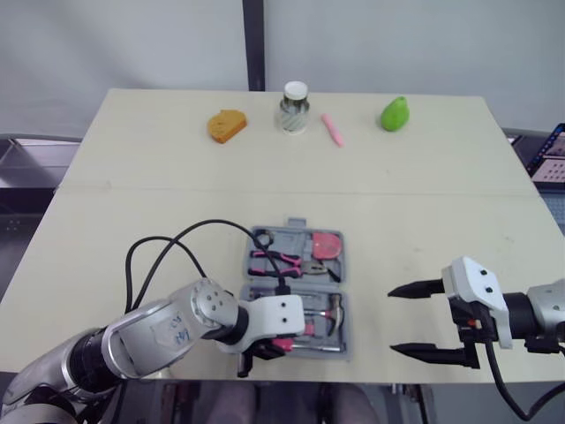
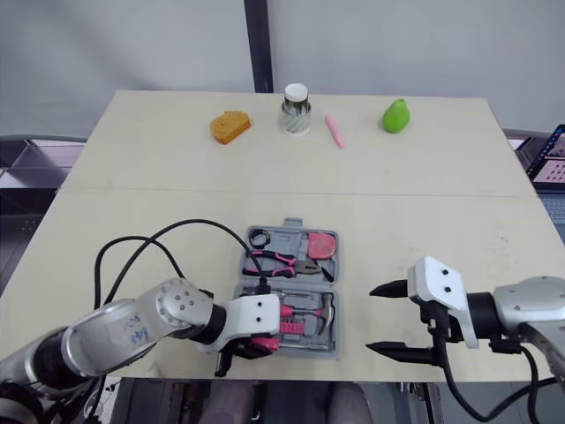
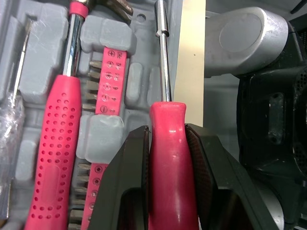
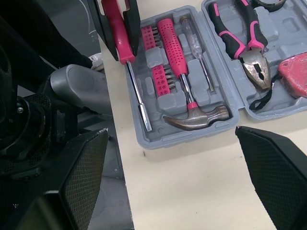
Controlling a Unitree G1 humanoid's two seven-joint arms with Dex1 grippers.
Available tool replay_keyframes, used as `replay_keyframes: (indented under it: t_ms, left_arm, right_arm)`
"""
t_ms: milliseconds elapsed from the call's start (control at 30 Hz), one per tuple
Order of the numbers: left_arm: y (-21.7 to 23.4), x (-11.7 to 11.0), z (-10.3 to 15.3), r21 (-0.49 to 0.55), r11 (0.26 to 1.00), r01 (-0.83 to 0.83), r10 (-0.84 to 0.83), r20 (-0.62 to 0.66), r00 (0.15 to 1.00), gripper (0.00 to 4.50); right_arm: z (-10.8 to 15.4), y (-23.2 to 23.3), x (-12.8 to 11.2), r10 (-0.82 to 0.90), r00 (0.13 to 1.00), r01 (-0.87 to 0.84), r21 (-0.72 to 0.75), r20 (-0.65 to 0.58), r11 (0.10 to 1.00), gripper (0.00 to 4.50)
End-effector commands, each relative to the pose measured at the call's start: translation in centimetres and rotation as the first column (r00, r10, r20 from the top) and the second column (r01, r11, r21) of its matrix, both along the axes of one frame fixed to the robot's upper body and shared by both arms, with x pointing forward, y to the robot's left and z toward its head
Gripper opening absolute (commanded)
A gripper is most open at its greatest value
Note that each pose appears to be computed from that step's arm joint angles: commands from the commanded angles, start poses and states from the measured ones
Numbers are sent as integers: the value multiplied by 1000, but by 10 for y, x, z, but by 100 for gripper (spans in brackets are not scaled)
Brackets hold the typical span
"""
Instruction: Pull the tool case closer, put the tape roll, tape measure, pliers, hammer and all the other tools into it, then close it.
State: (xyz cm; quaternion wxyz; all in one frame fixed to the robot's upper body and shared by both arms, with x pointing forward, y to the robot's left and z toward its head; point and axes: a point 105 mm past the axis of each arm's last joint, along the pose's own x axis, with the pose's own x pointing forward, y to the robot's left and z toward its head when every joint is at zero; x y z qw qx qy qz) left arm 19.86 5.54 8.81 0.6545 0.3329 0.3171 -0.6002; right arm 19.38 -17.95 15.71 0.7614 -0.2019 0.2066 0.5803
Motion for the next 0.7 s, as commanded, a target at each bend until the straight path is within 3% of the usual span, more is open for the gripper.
replay_keyframes:
  t_ms: [33,700]
  left_arm:
    - [-3,1,0,-12,1000,18,-18,22,1000,65]
    - [-8,6,-4,-26,999,31,-30,40,999,65]
  right_arm:
    - [9,2,-1,11,999,-11,-2,43,1000,450]
    - [10,2,-2,6,999,-6,1,44,1000,450]
